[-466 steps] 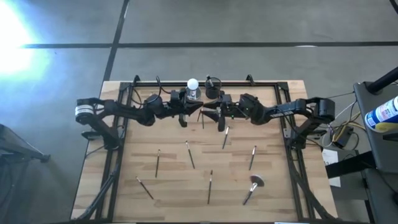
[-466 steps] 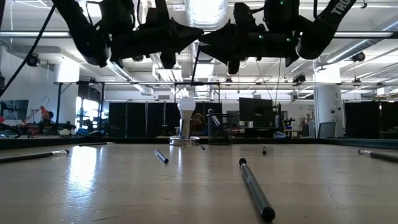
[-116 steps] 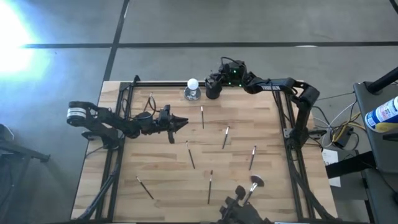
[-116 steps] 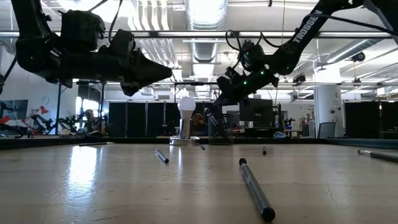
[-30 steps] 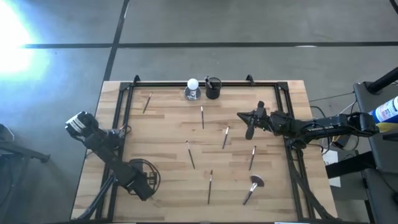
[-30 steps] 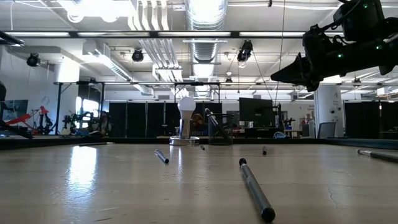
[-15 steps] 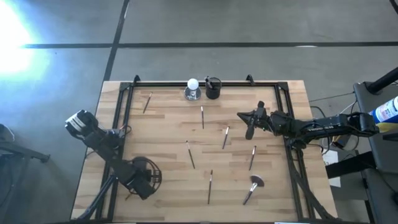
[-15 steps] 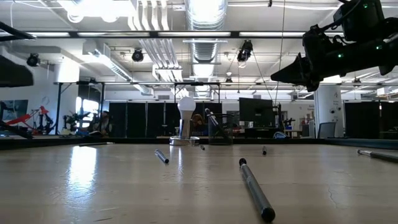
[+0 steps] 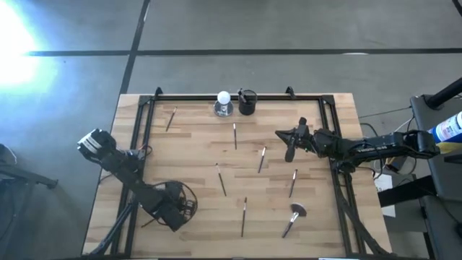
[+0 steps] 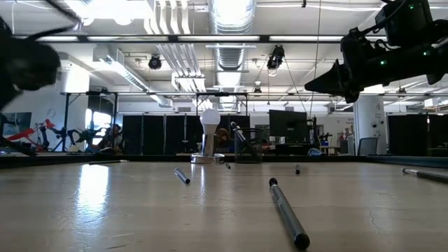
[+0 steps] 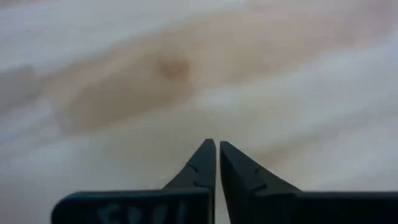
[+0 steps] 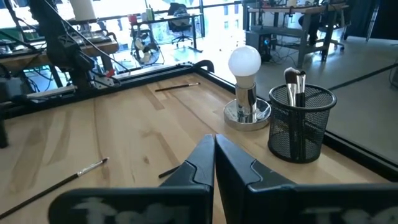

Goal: Pick & Place Makeup Supplies
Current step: Put the makeup brush into the black makeup holder

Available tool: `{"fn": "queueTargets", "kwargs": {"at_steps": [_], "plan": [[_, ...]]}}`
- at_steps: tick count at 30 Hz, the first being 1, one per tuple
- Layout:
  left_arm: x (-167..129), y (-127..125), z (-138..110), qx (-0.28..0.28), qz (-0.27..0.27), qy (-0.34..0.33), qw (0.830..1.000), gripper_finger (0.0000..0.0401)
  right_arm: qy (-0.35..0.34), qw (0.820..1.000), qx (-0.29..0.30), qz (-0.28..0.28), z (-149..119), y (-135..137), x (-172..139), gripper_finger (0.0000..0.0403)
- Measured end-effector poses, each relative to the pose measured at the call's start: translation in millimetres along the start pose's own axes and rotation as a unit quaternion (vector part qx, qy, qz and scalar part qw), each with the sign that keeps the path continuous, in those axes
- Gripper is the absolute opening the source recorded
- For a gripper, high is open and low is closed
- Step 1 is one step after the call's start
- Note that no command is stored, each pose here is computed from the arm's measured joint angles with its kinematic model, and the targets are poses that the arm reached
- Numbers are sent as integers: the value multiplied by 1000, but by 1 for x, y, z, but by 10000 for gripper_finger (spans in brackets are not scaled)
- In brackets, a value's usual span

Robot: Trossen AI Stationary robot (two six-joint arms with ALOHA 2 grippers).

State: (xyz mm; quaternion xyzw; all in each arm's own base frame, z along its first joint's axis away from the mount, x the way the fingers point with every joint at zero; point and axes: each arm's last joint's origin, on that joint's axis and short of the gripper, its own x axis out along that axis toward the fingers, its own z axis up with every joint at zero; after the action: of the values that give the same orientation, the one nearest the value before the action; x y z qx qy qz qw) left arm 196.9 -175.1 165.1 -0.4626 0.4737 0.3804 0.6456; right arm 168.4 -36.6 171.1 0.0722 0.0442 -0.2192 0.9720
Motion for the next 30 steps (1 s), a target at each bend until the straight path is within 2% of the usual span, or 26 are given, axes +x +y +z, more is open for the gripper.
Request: {"fn": "queueTargets", "kwargs": {"at_steps": [4, 9, 16, 22, 30], "plan": [[-12, -3, -2, 52, 2, 62, 997, 46, -4, 1000, 2, 0, 1, 0, 0, 8], [-13, 3, -4, 111, 38, 125, 985, 78, -9, 1000, 8, 2, 2, 0, 0, 8], [-4, 13, 0, 136, 55, 93, 985, 92, -10, 1000, 14, 3, 3, 1, 0, 8], [-1, 9, -2, 152, 26, 95, 983, 92, -11, 1000, 14, 3, 3, 1, 0, 8], [12, 10, -7, 159, 59, 106, 980, 92, -11, 1000, 12, 3, 3, 1, 0, 8]]}}
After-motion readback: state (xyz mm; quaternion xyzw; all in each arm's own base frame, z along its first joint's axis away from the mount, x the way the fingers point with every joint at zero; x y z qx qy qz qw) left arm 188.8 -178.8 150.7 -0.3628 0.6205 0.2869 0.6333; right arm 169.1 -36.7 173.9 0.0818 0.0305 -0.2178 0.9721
